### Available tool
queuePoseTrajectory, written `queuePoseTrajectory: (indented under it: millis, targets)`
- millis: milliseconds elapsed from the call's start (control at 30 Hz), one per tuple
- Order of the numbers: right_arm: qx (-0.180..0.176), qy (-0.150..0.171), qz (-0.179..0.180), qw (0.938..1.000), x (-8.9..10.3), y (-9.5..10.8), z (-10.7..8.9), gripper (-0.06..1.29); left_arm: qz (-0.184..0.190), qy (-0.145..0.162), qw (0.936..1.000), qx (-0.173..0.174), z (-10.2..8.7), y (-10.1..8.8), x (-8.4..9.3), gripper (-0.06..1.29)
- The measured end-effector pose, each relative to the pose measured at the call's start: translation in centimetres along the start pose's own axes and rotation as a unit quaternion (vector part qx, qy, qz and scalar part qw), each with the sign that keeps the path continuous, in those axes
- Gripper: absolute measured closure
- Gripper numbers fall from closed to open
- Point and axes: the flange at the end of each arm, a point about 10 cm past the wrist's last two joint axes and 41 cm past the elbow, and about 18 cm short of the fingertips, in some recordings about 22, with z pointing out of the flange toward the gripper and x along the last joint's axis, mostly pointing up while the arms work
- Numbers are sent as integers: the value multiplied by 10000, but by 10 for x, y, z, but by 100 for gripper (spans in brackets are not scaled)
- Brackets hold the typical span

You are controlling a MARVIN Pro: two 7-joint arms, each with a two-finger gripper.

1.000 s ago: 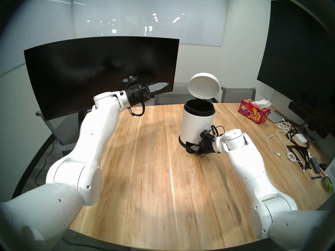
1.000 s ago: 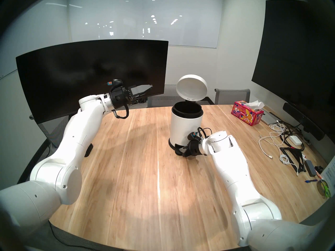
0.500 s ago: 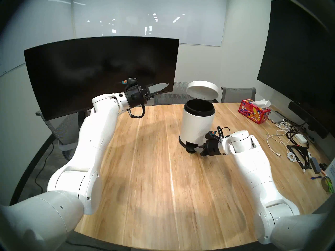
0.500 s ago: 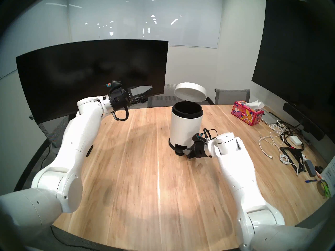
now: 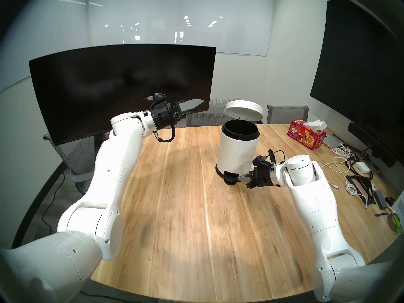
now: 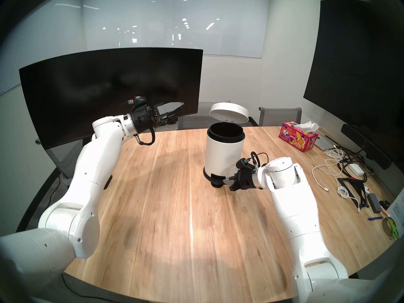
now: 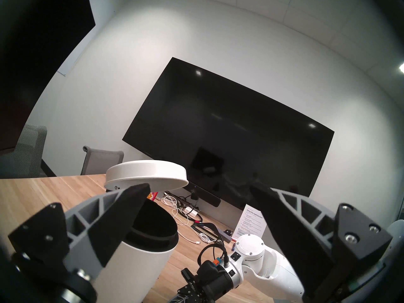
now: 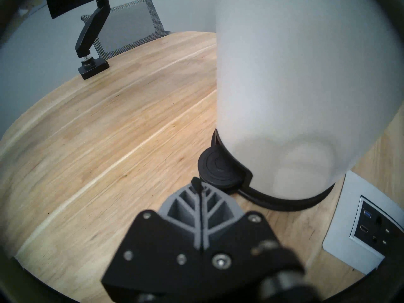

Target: Peel the sticky note off the monitor, open the trash can lid and drop the sticker into the trash can

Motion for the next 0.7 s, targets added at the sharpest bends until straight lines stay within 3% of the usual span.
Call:
queuePoseTrajectory:
  millis: [367, 700]
  targets:
    - [-495, 153, 162, 9985, -6, 1, -34, 125, 10, 26, 10000, -30, 0, 1, 0, -1]
    - [-790, 686, 533, 9931, -21, 19, -63, 125, 25, 41, 10000, -62, 0, 1, 0, -1]
